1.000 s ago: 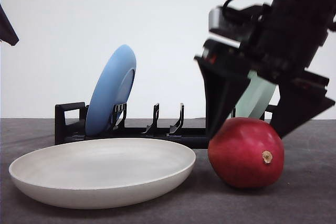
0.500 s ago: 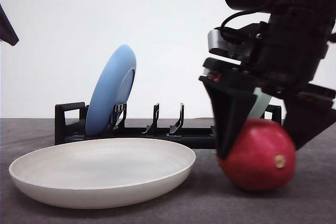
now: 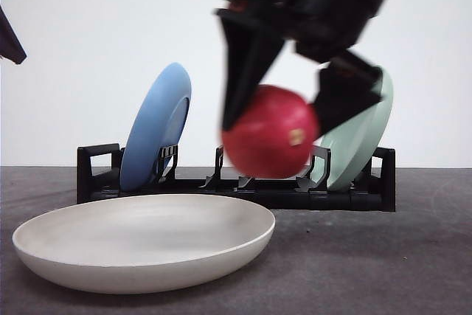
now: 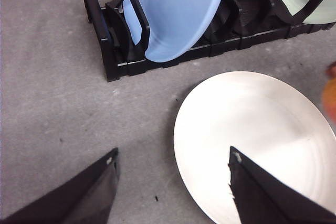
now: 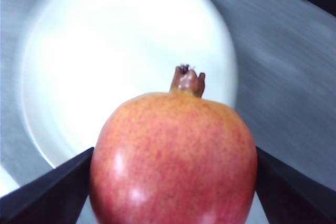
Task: Place pomegranate in white plate
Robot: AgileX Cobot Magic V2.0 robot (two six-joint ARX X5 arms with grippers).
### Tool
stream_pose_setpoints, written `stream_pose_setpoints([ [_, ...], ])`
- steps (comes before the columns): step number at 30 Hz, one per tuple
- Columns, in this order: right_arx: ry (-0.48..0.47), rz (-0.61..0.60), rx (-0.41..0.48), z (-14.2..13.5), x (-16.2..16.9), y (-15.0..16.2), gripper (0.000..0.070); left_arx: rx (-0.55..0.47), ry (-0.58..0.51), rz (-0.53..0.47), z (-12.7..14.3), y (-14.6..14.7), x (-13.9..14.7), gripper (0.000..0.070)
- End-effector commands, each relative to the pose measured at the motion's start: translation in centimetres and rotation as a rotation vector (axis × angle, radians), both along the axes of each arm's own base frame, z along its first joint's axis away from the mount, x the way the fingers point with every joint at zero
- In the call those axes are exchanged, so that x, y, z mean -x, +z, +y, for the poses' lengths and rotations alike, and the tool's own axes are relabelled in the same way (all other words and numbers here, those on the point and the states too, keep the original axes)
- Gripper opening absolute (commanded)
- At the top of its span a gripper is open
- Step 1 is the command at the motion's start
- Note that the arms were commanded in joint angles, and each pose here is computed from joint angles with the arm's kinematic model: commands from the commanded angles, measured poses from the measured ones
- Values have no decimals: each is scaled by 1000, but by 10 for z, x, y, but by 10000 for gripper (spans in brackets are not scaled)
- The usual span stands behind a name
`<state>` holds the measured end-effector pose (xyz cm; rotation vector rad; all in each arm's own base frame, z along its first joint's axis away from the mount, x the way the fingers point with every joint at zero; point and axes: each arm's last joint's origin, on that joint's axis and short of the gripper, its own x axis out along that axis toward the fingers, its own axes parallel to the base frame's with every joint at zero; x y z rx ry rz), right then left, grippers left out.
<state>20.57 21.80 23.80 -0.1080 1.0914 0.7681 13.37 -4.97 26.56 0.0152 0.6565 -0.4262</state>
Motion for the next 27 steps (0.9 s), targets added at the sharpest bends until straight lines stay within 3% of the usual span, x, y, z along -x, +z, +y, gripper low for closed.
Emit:
stream_pose_setpoints([
  [1,42,-28,-19,13,-1,-2,539,4,-8,-25,-1,6,-1,394],
  [7,134,-108,-63,41,-4,-18,538,4,-8,-26,-1,6,-1,394],
  [21,161,-97,-53,62,-9,-51,540,16,-7,-59,-2,9,-3,394],
  [27,158,-87,-48,61,-9,-51,643,26,0,-54,-2,9,-3,394],
])
